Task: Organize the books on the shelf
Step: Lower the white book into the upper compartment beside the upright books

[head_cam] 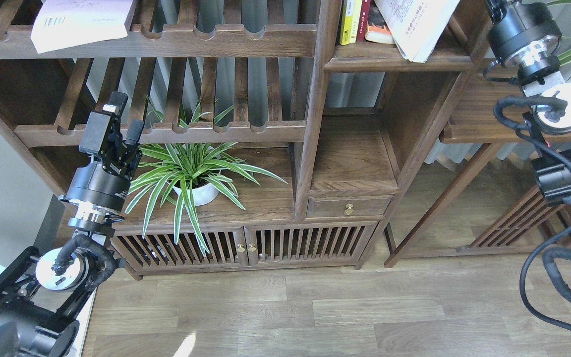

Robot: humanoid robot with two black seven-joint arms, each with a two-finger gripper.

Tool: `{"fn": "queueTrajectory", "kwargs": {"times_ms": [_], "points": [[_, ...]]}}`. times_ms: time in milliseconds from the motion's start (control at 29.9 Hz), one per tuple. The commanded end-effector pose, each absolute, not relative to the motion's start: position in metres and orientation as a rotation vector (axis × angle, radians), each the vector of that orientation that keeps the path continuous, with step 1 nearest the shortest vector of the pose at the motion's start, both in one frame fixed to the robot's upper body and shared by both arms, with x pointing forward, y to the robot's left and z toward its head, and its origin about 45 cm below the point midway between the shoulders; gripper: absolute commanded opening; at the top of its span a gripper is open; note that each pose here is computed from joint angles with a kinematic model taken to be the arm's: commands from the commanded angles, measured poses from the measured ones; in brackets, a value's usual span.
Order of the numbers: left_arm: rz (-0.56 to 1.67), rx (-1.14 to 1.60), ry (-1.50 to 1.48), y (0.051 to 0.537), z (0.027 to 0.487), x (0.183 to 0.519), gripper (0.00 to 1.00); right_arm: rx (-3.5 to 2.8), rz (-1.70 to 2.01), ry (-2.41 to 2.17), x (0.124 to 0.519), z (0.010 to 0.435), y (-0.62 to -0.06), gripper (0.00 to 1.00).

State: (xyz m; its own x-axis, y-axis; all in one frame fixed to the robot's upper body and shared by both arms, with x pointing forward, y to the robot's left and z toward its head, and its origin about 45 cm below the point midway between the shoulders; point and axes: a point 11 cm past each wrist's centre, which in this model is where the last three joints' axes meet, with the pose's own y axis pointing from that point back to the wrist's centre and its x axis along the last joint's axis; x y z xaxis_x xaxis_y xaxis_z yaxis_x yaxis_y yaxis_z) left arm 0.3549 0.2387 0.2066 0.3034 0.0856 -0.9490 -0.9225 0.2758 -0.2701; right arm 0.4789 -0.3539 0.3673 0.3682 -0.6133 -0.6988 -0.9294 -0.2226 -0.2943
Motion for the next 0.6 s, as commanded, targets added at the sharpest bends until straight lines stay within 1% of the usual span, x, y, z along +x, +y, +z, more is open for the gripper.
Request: {"fn": "queueTrajectory", "kwargs": {"times_ms": [0, 67, 167, 234, 301, 568], "points": [[0.868, -1.056, 1.018, 0.240, 0.206, 0.355, 0.98, -1.929, 0.574, 1.366, 0.484, 0.368, -0.359, 0.39], [0.868, -1.056, 1.018, 0.240, 0.206, 0.355, 0.98, -1.941, 0.541, 1.383, 0.489, 0.377, -0.360, 0.48], [0.866, -1.054, 1.021, 0.239, 0.206, 0.354, 0.98, -1.943, 0.518, 1.386, 0.490, 0.384, -0.363, 0.51], [0.865, -1.053, 1.022, 0.238, 0.205, 0.354, 0.98, -1.943, 0.482, 1.372, 0.491, 0.400, -0.365, 0.53], [0.863, -1.053, 1.025, 0.237, 0.205, 0.354, 0.98, -1.945, 0.456, 1.357, 0.492, 0.413, -0.366, 0.54], [0.858, -1.053, 1.024, 0.234, 0.206, 0.356, 0.98, -1.961, 0.411, 1.320, 0.494, 0.437, -0.359, 0.55]]}}
